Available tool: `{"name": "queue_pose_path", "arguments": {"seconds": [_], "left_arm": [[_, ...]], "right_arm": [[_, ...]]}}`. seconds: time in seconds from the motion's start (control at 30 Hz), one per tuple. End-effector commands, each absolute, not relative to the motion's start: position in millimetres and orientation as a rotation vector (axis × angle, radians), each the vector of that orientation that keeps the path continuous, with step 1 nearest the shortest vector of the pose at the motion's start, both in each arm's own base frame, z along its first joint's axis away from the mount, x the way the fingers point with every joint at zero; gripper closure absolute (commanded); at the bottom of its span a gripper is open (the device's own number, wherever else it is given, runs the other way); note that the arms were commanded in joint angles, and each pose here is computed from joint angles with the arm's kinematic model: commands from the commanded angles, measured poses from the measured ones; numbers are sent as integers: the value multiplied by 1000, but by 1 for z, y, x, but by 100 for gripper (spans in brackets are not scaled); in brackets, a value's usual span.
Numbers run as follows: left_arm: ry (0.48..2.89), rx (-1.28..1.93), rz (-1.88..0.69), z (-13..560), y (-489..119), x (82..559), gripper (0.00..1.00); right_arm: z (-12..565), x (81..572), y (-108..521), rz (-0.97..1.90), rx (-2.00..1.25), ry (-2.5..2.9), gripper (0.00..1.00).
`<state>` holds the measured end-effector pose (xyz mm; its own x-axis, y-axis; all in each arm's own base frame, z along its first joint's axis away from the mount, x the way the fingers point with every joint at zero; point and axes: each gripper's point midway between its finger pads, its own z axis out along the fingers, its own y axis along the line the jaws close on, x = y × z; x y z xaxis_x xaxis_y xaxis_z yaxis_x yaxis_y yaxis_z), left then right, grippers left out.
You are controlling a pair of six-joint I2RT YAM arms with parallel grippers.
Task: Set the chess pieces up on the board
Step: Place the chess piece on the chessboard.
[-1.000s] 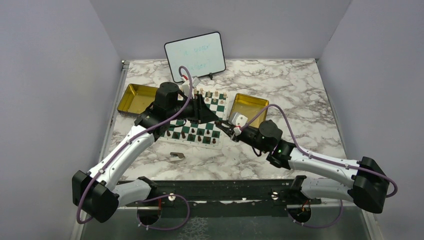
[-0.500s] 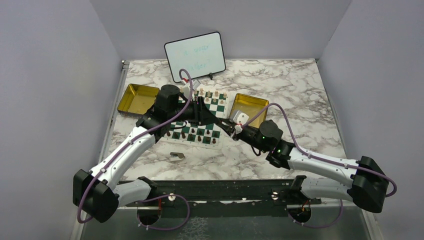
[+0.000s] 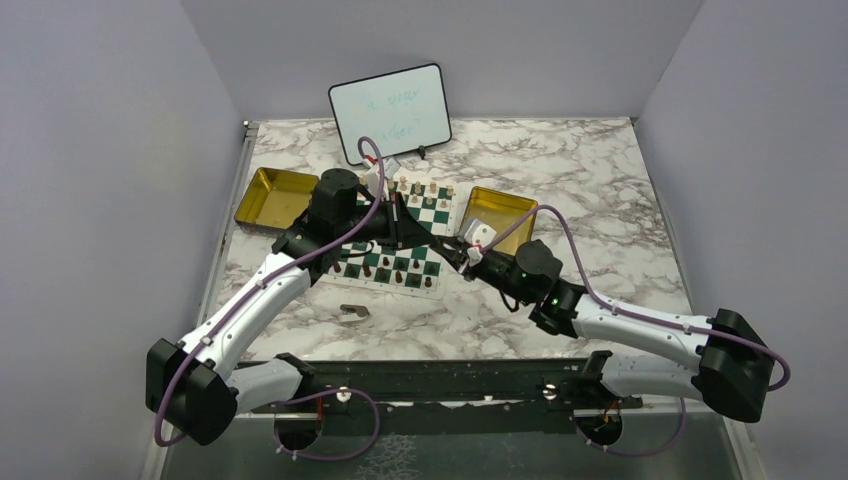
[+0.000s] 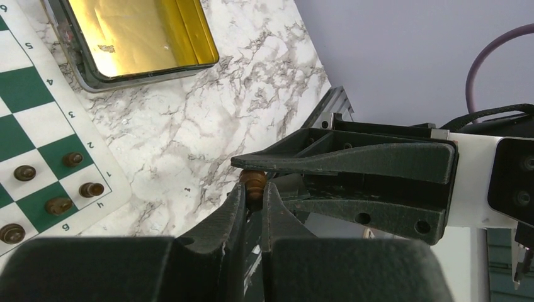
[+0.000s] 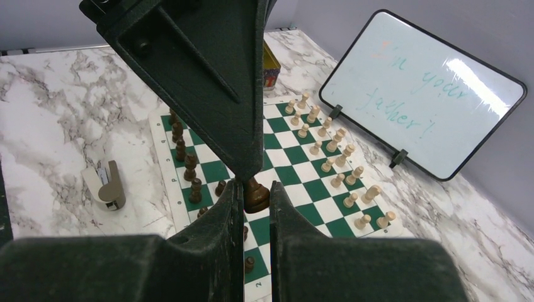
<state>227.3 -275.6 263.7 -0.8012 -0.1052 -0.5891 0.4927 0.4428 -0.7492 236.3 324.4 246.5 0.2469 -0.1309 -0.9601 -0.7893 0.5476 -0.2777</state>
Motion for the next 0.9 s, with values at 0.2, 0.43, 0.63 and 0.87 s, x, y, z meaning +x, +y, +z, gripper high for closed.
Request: {"name": "queue_pose_path", "arguments": {"seconds": [0.2, 0.43, 0.63, 0.87], "left_arm": [[2149, 301, -1238, 255, -267, 239, 95], [2211, 251, -929, 237, -242, 268, 96], [2290, 200, -651, 213, -216, 294, 95], [2384, 151, -376, 179, -191, 317, 95]], "right_arm": [[239, 235, 315, 550, -858, 1301, 54], [229, 219, 293, 584, -825, 1328, 1], [223, 203, 280, 615, -846, 1331, 0], [228, 205, 260, 613, -717, 1407, 0]]}}
